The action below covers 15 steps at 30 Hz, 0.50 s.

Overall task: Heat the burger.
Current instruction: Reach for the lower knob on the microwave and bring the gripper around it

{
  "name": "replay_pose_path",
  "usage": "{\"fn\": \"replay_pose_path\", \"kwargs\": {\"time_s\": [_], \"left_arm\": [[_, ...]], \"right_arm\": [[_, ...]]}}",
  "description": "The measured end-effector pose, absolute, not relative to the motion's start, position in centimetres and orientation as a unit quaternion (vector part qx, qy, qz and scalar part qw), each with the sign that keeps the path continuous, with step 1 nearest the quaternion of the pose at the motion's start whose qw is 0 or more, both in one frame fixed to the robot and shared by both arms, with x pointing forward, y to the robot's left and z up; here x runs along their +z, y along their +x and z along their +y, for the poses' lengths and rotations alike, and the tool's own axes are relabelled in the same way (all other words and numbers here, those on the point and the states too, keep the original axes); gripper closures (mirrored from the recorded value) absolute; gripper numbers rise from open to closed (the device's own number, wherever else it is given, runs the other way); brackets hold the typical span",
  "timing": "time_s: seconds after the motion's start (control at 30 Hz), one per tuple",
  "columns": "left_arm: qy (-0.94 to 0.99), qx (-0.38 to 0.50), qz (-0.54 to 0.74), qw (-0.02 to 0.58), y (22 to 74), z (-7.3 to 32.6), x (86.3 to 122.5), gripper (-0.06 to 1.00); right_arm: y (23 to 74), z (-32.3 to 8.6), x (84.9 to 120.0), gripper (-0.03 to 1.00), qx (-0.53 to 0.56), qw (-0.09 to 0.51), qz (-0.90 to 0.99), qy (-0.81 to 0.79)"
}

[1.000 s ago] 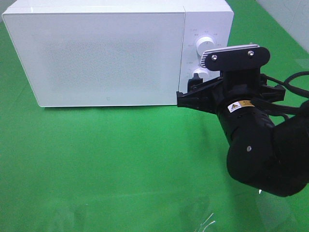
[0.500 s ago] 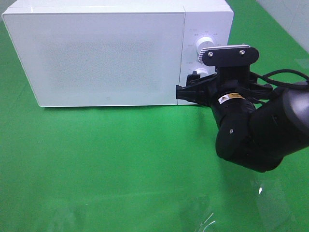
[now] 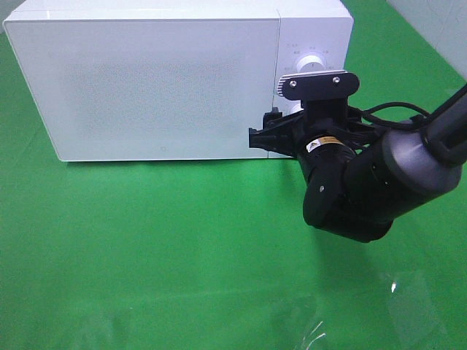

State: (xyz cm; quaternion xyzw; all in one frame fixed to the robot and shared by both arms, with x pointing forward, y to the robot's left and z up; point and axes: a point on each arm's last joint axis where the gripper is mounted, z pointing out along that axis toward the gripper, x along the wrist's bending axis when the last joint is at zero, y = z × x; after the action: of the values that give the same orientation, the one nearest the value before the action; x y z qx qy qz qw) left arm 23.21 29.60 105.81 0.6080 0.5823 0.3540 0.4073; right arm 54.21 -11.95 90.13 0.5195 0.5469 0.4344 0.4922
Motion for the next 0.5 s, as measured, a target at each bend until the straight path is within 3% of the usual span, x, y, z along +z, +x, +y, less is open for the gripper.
{"fn": "replay_pose_path", "kwargs": {"time_s": [0.5], "left_arm": [[0.608, 0.354, 0.582, 0.407, 23.2, 29.6, 105.8, -0.05]], "right_arm": [[55.7, -12.2, 89.3, 0.20, 0.436, 0.486, 0.542, 0.529]]}}
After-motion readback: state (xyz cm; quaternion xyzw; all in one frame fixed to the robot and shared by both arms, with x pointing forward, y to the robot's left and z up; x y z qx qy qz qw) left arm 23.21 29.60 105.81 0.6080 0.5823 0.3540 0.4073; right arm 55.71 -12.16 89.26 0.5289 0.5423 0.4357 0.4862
